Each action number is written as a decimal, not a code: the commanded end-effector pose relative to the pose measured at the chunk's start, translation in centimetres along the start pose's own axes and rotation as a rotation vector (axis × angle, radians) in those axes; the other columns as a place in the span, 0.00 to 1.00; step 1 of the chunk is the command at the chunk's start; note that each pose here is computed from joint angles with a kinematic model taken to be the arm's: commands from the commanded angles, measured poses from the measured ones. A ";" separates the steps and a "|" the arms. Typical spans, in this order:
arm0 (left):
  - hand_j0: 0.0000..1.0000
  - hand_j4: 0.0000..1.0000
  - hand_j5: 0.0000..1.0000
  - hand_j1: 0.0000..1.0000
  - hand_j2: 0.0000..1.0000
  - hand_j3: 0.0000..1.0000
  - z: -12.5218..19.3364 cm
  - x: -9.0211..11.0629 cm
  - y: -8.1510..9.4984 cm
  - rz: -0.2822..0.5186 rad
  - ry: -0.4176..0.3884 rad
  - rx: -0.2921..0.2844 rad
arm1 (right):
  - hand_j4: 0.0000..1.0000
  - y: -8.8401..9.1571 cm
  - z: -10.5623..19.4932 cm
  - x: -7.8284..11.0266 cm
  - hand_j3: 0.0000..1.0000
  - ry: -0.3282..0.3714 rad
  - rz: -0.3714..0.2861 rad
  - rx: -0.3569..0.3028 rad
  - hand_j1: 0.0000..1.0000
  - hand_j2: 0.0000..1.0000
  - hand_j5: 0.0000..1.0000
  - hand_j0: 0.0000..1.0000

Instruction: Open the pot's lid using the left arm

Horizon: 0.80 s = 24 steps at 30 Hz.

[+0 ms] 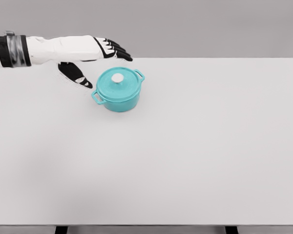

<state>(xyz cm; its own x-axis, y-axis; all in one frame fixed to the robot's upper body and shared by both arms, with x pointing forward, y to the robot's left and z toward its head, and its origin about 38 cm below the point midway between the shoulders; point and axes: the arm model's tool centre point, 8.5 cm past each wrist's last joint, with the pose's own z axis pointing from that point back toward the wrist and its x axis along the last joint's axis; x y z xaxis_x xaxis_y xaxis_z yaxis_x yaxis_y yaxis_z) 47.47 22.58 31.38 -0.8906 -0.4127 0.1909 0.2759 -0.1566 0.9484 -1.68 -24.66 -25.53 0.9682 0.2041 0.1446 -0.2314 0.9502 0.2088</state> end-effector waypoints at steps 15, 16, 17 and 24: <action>1.00 1.00 1.00 1.00 1.00 1.00 -6.3 -2.8 -2.3 0.030 0.051 -0.132 | 1.00 0.0 0.0 0.0 1.00 0.000 0.000 0.000 1.00 1.00 1.00 1.00; 1.00 1.00 1.00 1.00 1.00 1.00 -6.7 -2.8 -2.5 0.035 0.049 -0.136 | 1.00 0.0 0.0 0.0 1.00 0.000 0.000 0.000 1.00 1.00 1.00 1.00; 1.00 1.00 1.00 1.00 1.00 1.00 -6.4 -3.7 -2.6 0.052 0.077 -0.139 | 1.00 0.0 0.0 0.0 1.00 0.000 0.000 0.000 1.00 1.00 1.00 1.00; 1.00 1.00 1.00 1.00 1.00 1.00 -7.1 -6.2 -3.1 0.025 0.185 -0.206 | 1.00 0.0 0.0 0.0 1.00 0.000 0.000 0.000 1.00 1.00 1.00 1.00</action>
<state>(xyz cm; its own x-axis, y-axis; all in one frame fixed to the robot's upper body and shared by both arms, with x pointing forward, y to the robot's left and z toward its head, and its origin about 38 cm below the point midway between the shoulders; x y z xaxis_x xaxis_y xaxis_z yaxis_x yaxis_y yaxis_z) 54.30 18.92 26.03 -0.8207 -0.5518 0.1483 0.3677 -0.3113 0.8763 -1.68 -24.66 -25.53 0.9682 0.2040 0.1446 -0.2314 0.9502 0.2088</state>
